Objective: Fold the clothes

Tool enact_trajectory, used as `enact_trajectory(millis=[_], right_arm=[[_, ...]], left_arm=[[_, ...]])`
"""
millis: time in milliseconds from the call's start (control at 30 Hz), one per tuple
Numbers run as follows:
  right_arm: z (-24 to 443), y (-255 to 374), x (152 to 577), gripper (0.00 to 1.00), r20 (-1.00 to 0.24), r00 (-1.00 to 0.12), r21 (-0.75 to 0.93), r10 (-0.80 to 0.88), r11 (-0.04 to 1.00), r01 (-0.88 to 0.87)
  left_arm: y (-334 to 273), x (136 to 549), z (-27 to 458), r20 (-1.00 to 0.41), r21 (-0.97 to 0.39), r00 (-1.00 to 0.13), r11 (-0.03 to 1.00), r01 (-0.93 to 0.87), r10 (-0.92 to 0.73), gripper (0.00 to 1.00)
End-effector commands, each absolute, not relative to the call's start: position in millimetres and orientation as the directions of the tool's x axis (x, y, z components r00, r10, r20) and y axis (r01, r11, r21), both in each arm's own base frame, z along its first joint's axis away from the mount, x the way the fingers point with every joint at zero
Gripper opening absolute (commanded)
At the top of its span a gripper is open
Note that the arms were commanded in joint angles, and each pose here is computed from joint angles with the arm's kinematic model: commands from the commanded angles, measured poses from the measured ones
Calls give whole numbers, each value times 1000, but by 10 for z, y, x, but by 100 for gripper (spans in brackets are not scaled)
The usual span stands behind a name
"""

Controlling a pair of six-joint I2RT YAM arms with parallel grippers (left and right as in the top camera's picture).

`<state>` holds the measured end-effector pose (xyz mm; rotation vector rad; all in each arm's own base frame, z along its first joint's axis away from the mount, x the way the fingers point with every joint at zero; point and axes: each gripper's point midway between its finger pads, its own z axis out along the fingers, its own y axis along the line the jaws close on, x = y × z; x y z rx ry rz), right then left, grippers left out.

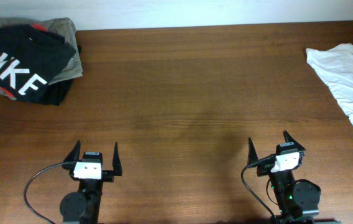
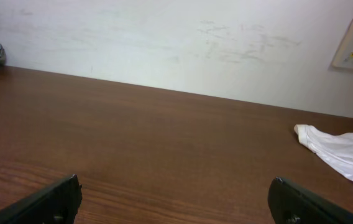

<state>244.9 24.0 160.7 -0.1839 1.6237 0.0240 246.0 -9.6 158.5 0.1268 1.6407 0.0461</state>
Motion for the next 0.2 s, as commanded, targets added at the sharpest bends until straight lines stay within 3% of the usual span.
enact_trajectory(millis=[0, 167], right_arm=[[1581, 245, 2447, 99, -994, -56, -86, -94, 987, -134], [1581, 245, 2447, 99, -994, -57, -85, -93, 987, -134]], left_arm=[[-105, 2457, 1568, -990, 118, -70, 991, 63, 123, 99], [-105, 2457, 1568, -990, 118, -70, 991, 63, 123, 99]])
